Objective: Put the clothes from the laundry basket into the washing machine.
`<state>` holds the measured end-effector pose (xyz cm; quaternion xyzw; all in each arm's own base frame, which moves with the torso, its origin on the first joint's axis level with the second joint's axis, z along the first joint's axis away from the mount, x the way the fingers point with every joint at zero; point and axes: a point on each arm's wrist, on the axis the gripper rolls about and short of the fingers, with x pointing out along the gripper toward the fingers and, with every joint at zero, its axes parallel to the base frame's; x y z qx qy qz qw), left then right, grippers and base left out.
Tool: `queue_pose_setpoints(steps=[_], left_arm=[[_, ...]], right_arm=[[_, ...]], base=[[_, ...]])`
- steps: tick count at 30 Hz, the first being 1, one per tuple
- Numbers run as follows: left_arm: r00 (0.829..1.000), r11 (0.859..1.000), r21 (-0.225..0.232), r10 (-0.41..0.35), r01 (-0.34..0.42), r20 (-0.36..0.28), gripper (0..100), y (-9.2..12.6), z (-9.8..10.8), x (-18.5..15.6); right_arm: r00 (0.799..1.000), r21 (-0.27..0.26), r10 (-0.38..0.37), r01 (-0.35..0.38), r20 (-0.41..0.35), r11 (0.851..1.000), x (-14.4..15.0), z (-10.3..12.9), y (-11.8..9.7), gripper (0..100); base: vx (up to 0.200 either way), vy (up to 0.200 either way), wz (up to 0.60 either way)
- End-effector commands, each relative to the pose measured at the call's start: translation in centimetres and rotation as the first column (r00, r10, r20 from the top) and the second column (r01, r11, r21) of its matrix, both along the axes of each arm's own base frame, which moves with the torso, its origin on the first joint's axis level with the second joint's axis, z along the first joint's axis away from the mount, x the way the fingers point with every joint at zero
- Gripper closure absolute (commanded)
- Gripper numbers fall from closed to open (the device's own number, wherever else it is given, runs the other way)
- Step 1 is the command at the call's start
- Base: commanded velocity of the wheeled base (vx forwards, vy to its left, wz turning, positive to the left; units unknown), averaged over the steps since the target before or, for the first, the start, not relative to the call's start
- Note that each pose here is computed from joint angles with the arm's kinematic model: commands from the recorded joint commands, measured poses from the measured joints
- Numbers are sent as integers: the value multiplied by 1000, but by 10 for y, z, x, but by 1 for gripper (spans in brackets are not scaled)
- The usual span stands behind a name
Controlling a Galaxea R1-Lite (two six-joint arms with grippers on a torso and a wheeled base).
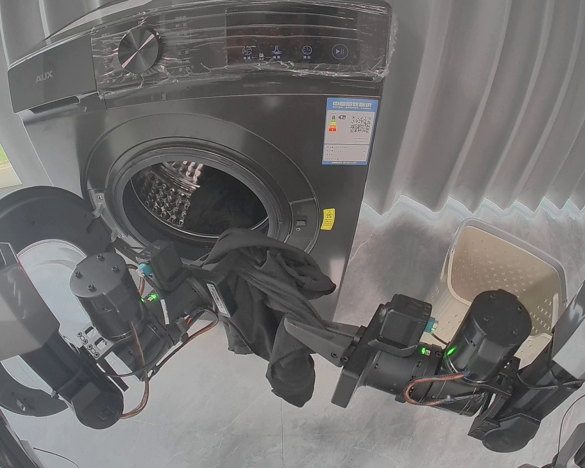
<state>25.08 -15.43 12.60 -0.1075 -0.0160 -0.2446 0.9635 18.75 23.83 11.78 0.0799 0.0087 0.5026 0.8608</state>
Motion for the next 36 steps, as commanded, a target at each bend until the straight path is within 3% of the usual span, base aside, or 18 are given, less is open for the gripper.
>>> queue_pose_setpoints(steps=[1,6,12,13,27,31,36], left_arm=[[1000,1000,12,-9,10,-17,100,1,-4,-4],[996,997,48,-57,60,-64,100,6,-15,-13],[996,997,44,-63,66,-55,100,4,-13,-12],[996,997,38,-68,70,-54,0,3,-12,-12],[998,997,-42,-64,65,18,0,-1,10,-6],[996,989,-118,-82,85,31,0,1,25,-15],[995,988,-114,-101,103,24,0,8,25,-24]], right_arm=[[999,49,-6,5,37,999,3,14,1,100],[996,96,-48,41,69,995,16,27,-2,100],[997,90,-35,30,64,995,13,25,1,100],[997,89,-34,28,63,996,12,25,1,100],[998,75,-41,37,52,997,13,21,-2,100],[998,69,-51,48,47,996,15,19,-4,100],[997,79,-50,45,53,996,16,22,-3,100]], base=[[0,0,0],[0,0,0],[0,0,0],[0,0,0],[0,0,0],[0,0,0],[0,0,0]])
